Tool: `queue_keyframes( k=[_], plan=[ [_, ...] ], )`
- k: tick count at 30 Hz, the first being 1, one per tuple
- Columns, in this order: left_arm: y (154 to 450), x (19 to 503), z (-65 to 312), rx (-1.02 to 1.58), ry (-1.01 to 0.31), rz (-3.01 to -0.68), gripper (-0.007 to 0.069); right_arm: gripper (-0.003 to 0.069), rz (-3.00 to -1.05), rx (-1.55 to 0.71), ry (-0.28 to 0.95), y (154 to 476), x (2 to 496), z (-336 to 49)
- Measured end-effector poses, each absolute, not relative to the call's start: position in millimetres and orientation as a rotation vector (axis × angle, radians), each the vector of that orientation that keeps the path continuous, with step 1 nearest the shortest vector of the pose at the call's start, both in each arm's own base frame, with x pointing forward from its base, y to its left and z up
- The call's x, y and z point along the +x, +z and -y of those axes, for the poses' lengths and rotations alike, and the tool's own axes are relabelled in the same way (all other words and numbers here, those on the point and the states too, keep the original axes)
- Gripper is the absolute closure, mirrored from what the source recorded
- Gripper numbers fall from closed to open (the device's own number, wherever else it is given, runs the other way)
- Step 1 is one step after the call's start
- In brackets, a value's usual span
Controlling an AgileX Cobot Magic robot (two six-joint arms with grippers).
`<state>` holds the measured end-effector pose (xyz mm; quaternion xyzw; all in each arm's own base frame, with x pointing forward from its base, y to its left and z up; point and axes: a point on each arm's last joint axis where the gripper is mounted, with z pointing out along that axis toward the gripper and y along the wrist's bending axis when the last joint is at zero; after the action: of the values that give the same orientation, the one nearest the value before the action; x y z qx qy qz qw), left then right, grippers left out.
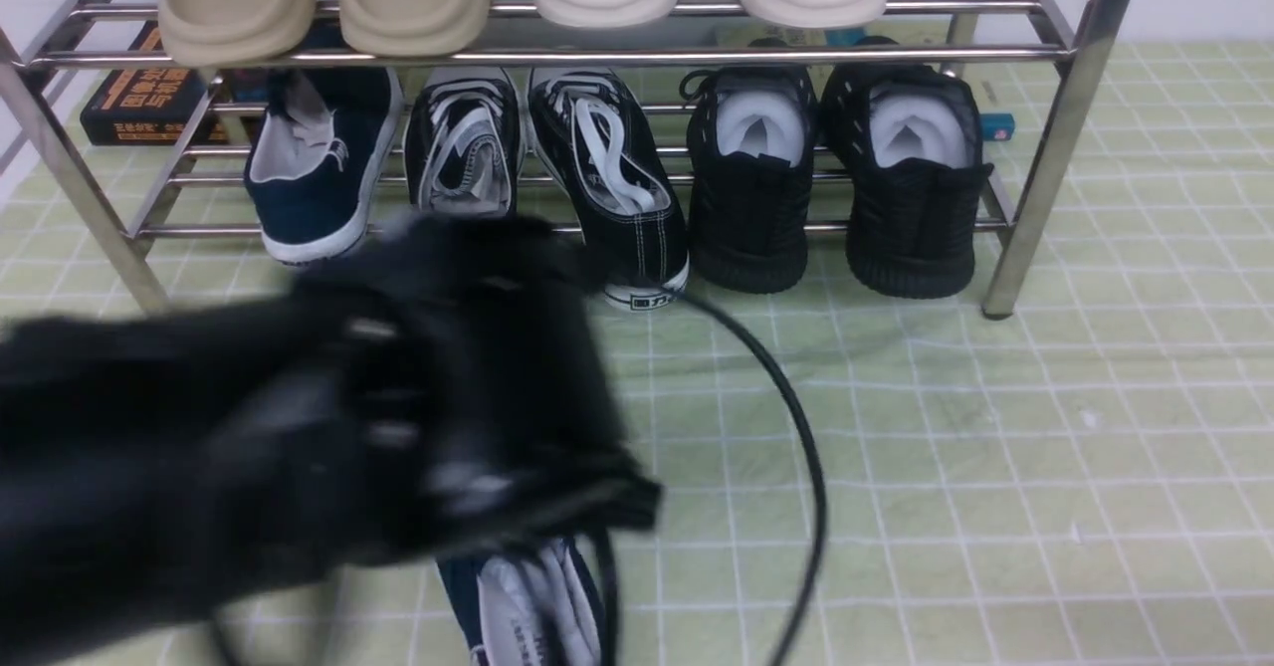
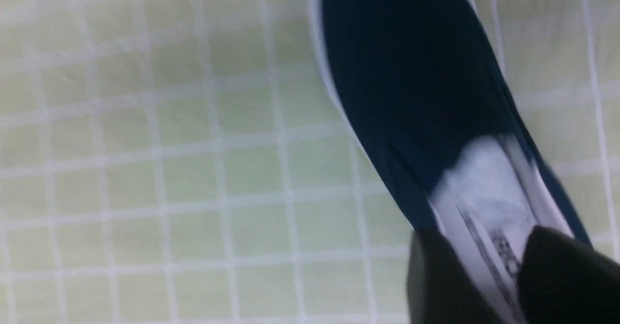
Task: Take the shoes off the shelf with your hand from the green coffee tablecloth.
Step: 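Grasp the leftmost shoe on the bottom shelf of the shoe rack with the left gripper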
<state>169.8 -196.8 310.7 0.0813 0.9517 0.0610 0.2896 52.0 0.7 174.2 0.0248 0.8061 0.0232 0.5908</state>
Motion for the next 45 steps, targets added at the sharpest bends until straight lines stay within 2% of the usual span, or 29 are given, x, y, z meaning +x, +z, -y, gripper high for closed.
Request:
queue_keyframes(
  k=[2,4,5,6,8,11,12,18,22,26,32,35,38,45],
  plan=[
    [334.3,175.0,168.7,0.103,0.120,-2.479,0.0508,0.0420,-1.876,0.058,0.054,174.2,52.0,-0.7],
    [344.9,180.3,148.8,0.023,0.121,-2.452,0.0566,0.0420,-1.876,0.058,0.054,174.2,52.0,-0.7],
    [358.1,190.2,111.1,-0.121,0.165,-2.421,0.0611,0.0420,-1.876,0.058,0.054,174.2,52.0,-0.7],
    [358.1,192.0,108.0,-0.134,0.175,-2.421,0.0613,0.0420,-1.876,0.058,0.054,174.2,52.0,-0.7],
    [364.6,202.1,62.6,-0.301,0.243,-2.416,0.0619,0.0420,-1.876,0.058,0.054,174.2,52.0,-0.7],
    [362.6,211.4,29.6,-0.425,0.239,-2.439,0.0619,0.0420,-1.876,0.058,0.054,174.2,52.0,-0.7],
    [357.9,219.2,12.5,-0.472,0.187,-2.469,0.0619,0.0420,-1.876,0.058,0.054,174.2,52.0,-0.7],
    [335.9,255.7,-21.1,-0.567,-0.086,-2.476,0.0610,0.0420,-1.876,0.058,0.054,174.2,52.0,-0.7],
    [324.4,276.5,-23.6,-0.553,-0.167,-2.442,0.0578,0.0420,-1.876,0.058,0.054,174.2,52.0,-0.7],
    [313.8,299.1,-21.2,-0.520,-0.195,-2.375,0.0482,0.0420,-1.876,0.058,0.054,174.2,52.0,-0.7],
    [293.4,331.4,-17.4,-0.471,-0.197,-2.313,0.0271,0.0419,-1.876,0.058,0.054,174.2,52.0,-0.7],
    [288.8,348.9,-18.6,-0.472,-0.198,-2.311,0.0204,0.0419,-1.876,0.058,0.054,174.2,52.0,-0.7],
    [290.9,368.3,-19.3,-0.478,-0.212,-2.288,0.0167,0.0419,-1.876,0.058,0.054,174.2,52.0,-0.7],
    [281.0,399.9,-20.3,-0.503,-0.242,-2.266,0.0159,0.0419,-1.876,0.058,0.054,174.2,52.0,-0.7]
  ],
)
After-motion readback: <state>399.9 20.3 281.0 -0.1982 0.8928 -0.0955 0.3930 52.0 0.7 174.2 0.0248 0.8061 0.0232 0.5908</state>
